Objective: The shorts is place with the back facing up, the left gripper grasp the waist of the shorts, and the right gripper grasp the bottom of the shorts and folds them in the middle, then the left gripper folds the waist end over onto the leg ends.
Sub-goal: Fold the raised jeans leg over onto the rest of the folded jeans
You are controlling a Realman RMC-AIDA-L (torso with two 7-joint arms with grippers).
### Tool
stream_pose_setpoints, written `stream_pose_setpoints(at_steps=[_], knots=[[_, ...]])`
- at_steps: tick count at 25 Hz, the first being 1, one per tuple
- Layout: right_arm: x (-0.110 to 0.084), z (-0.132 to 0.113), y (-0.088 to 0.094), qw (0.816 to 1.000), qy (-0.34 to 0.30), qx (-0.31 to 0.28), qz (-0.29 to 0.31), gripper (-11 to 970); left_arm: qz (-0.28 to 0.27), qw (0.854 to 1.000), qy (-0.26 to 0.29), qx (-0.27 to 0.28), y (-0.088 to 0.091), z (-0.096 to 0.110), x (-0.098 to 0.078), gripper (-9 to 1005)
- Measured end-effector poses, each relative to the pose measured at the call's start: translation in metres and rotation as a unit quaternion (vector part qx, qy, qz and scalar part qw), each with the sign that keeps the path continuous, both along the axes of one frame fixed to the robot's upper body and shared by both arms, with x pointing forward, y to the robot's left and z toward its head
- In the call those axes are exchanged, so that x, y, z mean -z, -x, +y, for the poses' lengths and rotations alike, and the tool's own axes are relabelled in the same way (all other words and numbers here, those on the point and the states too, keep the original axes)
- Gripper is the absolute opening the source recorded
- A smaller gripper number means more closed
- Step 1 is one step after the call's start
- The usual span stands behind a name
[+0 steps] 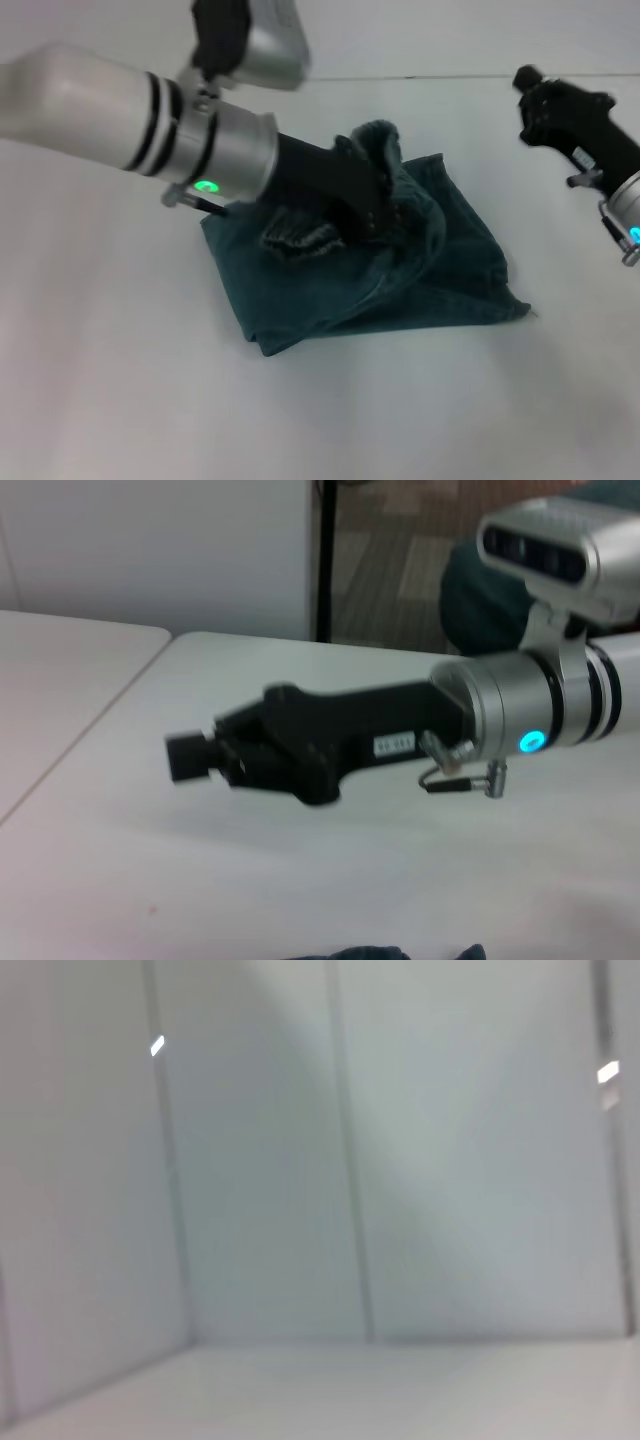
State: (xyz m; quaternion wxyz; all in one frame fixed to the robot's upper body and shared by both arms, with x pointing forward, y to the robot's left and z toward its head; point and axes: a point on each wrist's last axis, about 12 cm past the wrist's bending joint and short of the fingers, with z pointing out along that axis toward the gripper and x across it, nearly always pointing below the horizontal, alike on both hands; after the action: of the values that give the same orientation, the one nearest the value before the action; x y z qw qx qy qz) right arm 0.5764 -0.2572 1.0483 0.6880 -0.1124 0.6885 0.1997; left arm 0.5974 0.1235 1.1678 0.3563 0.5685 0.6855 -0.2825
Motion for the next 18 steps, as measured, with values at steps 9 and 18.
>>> stream_pose_setpoints(at_steps=[9, 18], knots=[[-0.01, -0.012, 0.001, 0.997, -0.047, 0.04, -0.038, 16, 0.0, 0.999, -0.036, 0.01, 0.0, -0.038, 0.027, 67], [-0.009, -0.015, 0.002, 0.997, -0.045, 0.048, -0.036, 17, -0.007, 0.999, -0.034, -0.013, 0.001, -0.055, 0.042, 177]])
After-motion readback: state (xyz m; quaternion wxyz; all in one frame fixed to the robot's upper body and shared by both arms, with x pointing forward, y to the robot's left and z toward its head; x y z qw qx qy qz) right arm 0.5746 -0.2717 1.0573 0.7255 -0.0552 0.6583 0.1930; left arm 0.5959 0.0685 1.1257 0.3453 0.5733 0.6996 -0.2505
